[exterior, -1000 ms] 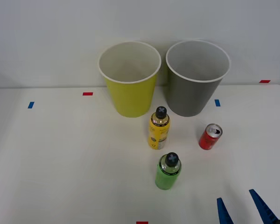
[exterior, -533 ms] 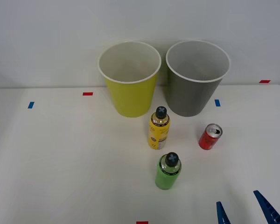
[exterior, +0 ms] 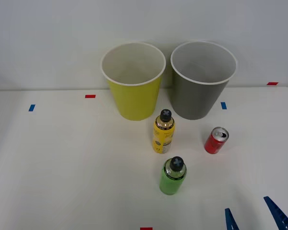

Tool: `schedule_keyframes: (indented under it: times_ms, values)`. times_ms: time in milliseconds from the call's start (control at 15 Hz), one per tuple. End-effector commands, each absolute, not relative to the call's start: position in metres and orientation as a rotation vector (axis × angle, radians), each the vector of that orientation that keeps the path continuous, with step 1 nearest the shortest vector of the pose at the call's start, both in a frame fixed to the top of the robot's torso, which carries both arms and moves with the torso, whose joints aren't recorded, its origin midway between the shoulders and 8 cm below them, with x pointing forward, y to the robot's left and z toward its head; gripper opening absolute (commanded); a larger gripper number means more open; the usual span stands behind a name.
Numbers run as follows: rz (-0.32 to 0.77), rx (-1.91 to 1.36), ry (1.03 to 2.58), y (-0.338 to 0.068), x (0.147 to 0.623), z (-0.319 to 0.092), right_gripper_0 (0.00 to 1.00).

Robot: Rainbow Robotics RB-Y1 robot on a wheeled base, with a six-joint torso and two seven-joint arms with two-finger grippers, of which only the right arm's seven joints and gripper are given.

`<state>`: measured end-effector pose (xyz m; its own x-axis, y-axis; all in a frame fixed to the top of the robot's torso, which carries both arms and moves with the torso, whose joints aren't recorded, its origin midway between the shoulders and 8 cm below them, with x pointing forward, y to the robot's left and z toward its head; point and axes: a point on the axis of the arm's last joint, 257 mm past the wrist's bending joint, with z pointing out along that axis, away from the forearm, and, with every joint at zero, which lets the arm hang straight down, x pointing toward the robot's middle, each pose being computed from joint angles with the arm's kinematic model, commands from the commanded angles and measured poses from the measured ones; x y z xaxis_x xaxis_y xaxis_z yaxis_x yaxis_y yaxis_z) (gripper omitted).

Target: Put cans in the gray bin, plastic bottles in the light green bin

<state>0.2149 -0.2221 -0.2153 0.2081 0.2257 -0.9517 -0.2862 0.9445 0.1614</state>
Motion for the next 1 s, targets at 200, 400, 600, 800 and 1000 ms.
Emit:
schedule_keyframes:
  times_ms: [200, 400, 600, 800, 1000]
  values:
    - [0.44, -0.002, 1.303, -0.2215, 0.2079, -0.2105, 1.0]
    - [0.422, -0.025, 1.313, -0.2207, 0.207, -0.2132, 1.0]
    - [0.407, -0.038, 1.31, -0.2205, 0.2069, -0.2129, 1.0]
    - [0.385, -0.061, 1.306, -0.2194, 0.2067, -0.2121, 1.0]
    - [0.374, -0.073, 1.303, -0.2192, 0.2044, -0.2118, 1.0]
